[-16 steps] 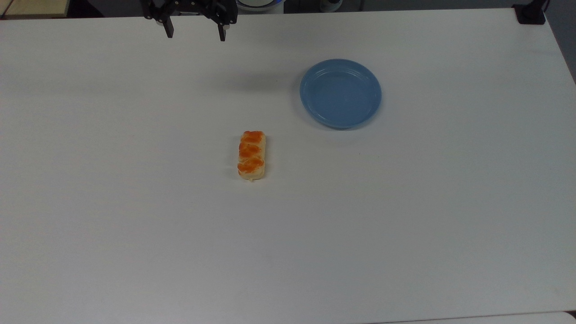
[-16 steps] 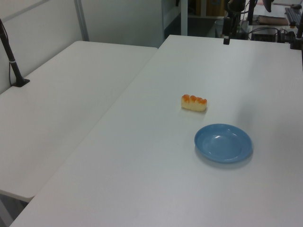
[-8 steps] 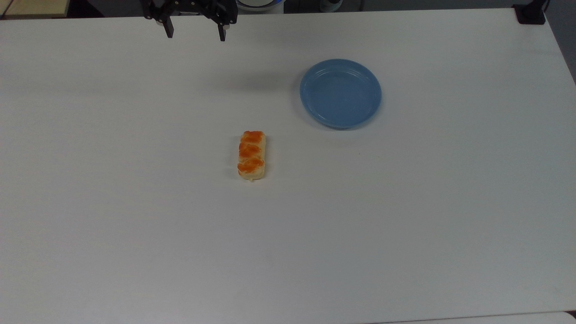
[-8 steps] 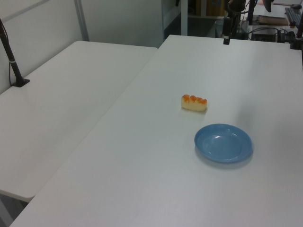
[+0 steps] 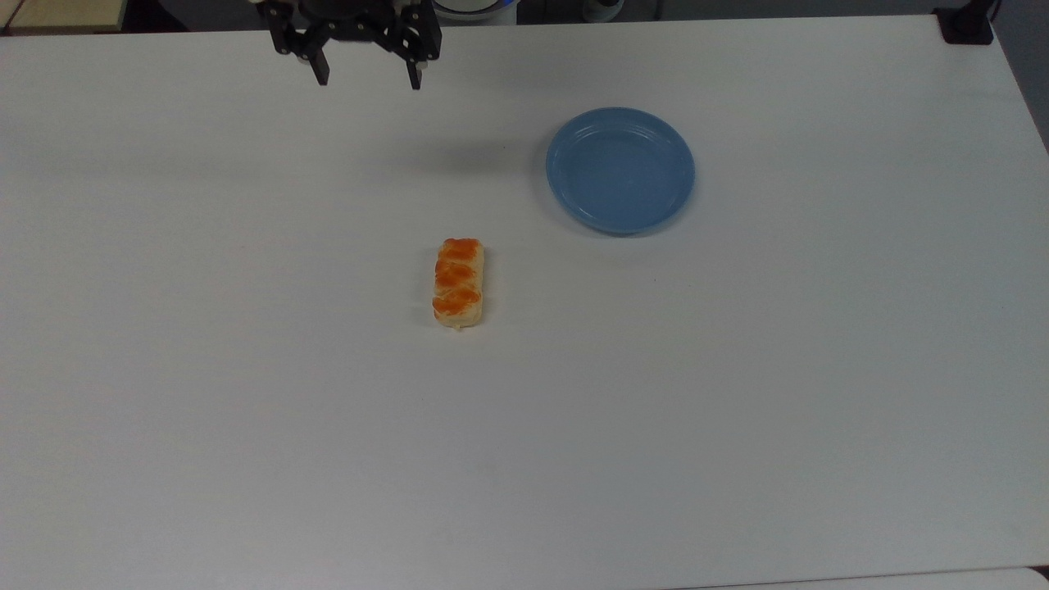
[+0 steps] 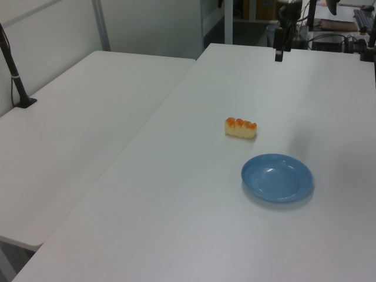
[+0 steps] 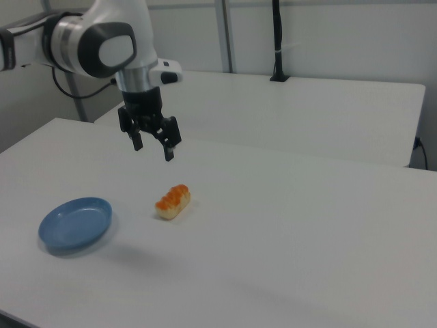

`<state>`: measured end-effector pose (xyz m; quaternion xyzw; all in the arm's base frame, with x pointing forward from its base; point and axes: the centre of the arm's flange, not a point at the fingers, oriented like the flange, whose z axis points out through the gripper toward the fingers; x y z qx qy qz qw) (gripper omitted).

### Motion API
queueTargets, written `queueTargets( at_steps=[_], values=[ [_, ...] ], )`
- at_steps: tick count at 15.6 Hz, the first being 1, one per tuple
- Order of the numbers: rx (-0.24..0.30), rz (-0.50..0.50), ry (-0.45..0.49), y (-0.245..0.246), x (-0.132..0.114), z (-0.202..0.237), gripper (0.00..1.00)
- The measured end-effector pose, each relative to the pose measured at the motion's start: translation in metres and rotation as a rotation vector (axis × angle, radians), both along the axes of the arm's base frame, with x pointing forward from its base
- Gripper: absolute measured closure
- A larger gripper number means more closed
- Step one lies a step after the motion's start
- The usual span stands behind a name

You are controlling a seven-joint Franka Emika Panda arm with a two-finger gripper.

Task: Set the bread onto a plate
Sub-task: 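Lower the open gripper over the orange-topped bread roll, then close the gripper on the bread roll and lift it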

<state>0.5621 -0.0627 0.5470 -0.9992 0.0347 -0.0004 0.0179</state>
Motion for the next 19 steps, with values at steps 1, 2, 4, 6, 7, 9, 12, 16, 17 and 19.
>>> queueTargets(
  at_steps=[1, 2, 4, 6, 7, 9, 12, 16, 17, 19],
  values=[
    [0.007, -0.002, 0.005, 0.0, 0.005, -0.009, 0.0],
    [0.018, -0.005, 0.003, 0.001, 0.012, -0.02, 0.0],
    [0.026, -0.006, -0.007, 0.003, 0.03, -0.048, 0.0],
    [0.022, -0.002, -0.016, 0.006, 0.046, -0.077, 0.0],
    [0.021, 0.005, -0.015, 0.011, 0.054, -0.092, 0.0],
    [0.018, 0.023, -0.014, 0.025, 0.066, -0.121, 0.0],
    [0.014, -0.003, -0.032, 0.051, 0.082, -0.159, 0.0],
    [-0.026, -0.044, -0.066, 0.085, 0.099, -0.208, 0.0],
    [-0.036, -0.047, -0.064, 0.09, 0.1, -0.216, 0.0],
    [-0.051, -0.043, -0.052, 0.097, 0.1, -0.226, 0.0]
  ],
)
